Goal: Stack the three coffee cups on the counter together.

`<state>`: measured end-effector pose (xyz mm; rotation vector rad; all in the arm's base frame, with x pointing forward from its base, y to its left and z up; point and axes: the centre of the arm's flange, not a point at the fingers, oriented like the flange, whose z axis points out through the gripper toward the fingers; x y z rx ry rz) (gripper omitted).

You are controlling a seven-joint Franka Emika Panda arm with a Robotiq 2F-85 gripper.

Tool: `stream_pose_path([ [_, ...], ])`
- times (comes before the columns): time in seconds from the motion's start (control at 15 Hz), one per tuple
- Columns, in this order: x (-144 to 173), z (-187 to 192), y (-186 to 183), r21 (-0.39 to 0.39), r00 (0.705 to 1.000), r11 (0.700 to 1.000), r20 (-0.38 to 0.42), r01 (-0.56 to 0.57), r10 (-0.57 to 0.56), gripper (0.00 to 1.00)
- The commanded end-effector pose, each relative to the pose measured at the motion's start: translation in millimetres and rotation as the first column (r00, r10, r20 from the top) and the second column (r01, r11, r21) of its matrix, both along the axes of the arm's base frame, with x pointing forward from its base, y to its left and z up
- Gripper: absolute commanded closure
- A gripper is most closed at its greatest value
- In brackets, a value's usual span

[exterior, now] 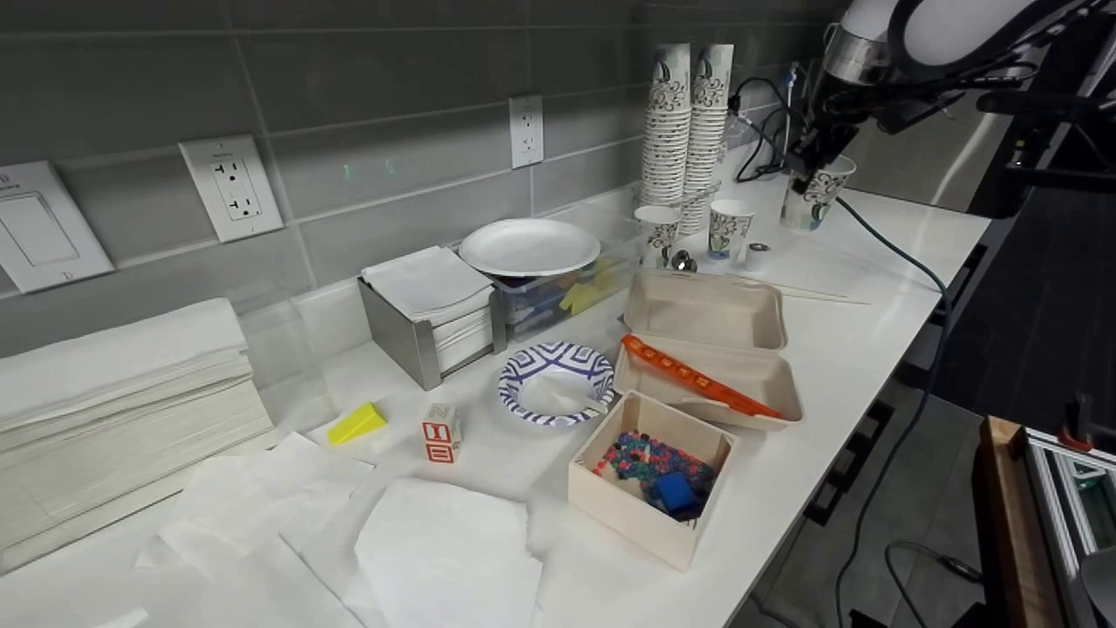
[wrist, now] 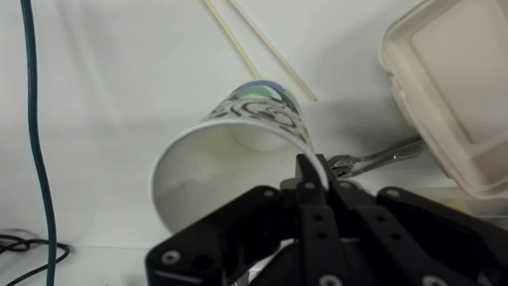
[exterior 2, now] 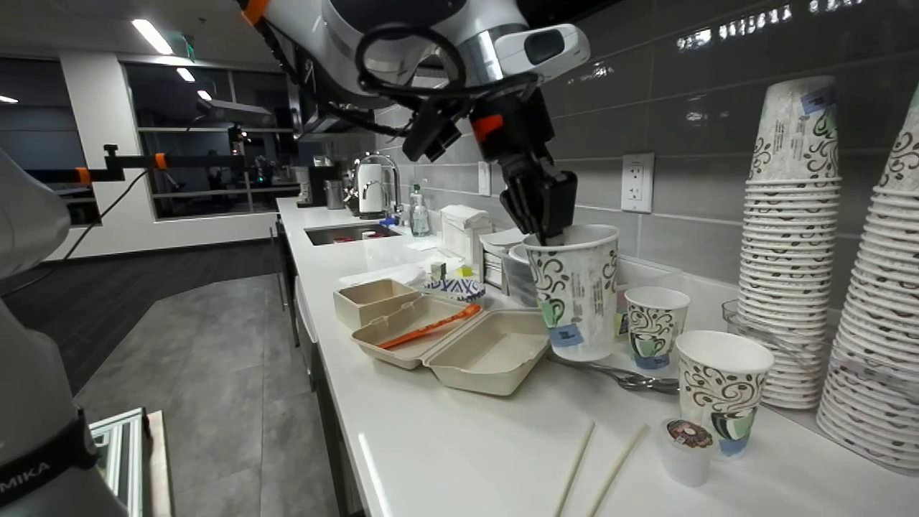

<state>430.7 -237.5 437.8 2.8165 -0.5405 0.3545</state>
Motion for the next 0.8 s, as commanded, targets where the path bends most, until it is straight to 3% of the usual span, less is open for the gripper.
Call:
stream_pose_path([
  [0.0,6.1,3.1,-1.5,-0.005,1.0,1.0,0.006,0.001,-0.001,0.98],
  [0.33,14.8,1.3,-5.3,-0.008,1.0,1.0,0.003,0.006,-0.006,0.98],
  [0.73,73.8,-3.3,-18.4,-0.031,1.0,0.999,0.009,-0.011,0.012,1.0],
])
